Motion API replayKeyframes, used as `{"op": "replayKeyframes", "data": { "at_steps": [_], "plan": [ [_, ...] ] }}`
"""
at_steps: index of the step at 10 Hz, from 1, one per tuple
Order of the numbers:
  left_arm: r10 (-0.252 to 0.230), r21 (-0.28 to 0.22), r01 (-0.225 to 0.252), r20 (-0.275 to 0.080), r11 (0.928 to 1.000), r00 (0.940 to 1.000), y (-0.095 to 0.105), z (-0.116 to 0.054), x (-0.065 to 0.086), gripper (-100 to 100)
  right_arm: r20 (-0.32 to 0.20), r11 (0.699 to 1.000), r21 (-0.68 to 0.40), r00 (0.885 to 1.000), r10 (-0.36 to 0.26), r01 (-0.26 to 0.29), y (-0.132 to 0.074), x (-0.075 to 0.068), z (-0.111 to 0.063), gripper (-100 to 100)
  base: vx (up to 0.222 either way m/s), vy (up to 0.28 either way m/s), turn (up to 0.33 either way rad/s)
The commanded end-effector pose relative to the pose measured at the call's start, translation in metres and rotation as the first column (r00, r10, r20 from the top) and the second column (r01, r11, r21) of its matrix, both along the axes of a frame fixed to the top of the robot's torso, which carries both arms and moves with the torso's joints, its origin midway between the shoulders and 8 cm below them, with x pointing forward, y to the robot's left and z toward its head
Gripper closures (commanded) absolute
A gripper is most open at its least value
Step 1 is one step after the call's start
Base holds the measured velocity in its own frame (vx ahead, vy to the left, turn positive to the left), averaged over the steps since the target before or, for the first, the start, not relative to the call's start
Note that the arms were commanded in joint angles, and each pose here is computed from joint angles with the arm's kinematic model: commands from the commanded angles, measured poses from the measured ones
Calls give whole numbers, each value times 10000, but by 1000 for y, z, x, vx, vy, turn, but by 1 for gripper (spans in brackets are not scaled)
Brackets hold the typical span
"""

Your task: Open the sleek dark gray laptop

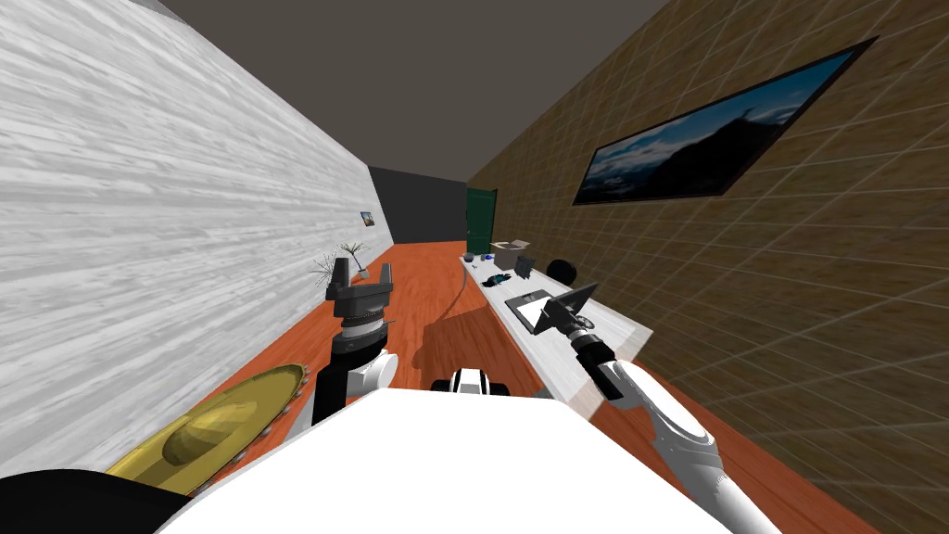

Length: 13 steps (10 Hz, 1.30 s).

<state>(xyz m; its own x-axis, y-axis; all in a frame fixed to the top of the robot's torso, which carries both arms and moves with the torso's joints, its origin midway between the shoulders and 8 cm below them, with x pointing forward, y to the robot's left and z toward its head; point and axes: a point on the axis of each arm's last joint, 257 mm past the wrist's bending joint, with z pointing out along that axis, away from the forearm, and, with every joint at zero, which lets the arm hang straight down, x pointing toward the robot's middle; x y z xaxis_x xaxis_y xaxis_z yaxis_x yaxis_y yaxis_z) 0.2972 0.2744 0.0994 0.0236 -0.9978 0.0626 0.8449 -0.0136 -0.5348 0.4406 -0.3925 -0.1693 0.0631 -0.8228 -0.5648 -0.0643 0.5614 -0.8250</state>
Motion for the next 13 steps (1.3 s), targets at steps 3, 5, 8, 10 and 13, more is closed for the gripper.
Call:
{"op": "replayKeyframes", "data": {
  "at_steps": [3,5,8,10,13],
  "plan": [
    [0,-1,0,1,10000,10000,0,0,0,0,-1032,9995,-309,9946,-75,43,-40,-24,-13,100,105,103,-24],
    [0,-1,0,1,10000,10000,0,0,0,0,-1390,9987,-501,9903,-62,-8,-52,-31,-14,100,87,91,-4],
    [0,-1,0,0,10000,10000,0,0,0,0,-1778,9963,-841,9841,10,-162,-65,-36,-12,100,75,85,-18],
    [0,-1,0,0,10000,10000,0,0,0,0,-2131,9948,-988,9770,14,-230,-75,-41,-13,100,75,66,-8],
    [0,0,0,0,10000,10000,0,0,0,0,-2788,9937,-1083,9603,-40,-273,-92,-53,-15,100,89,87,-22]
  ]
}}
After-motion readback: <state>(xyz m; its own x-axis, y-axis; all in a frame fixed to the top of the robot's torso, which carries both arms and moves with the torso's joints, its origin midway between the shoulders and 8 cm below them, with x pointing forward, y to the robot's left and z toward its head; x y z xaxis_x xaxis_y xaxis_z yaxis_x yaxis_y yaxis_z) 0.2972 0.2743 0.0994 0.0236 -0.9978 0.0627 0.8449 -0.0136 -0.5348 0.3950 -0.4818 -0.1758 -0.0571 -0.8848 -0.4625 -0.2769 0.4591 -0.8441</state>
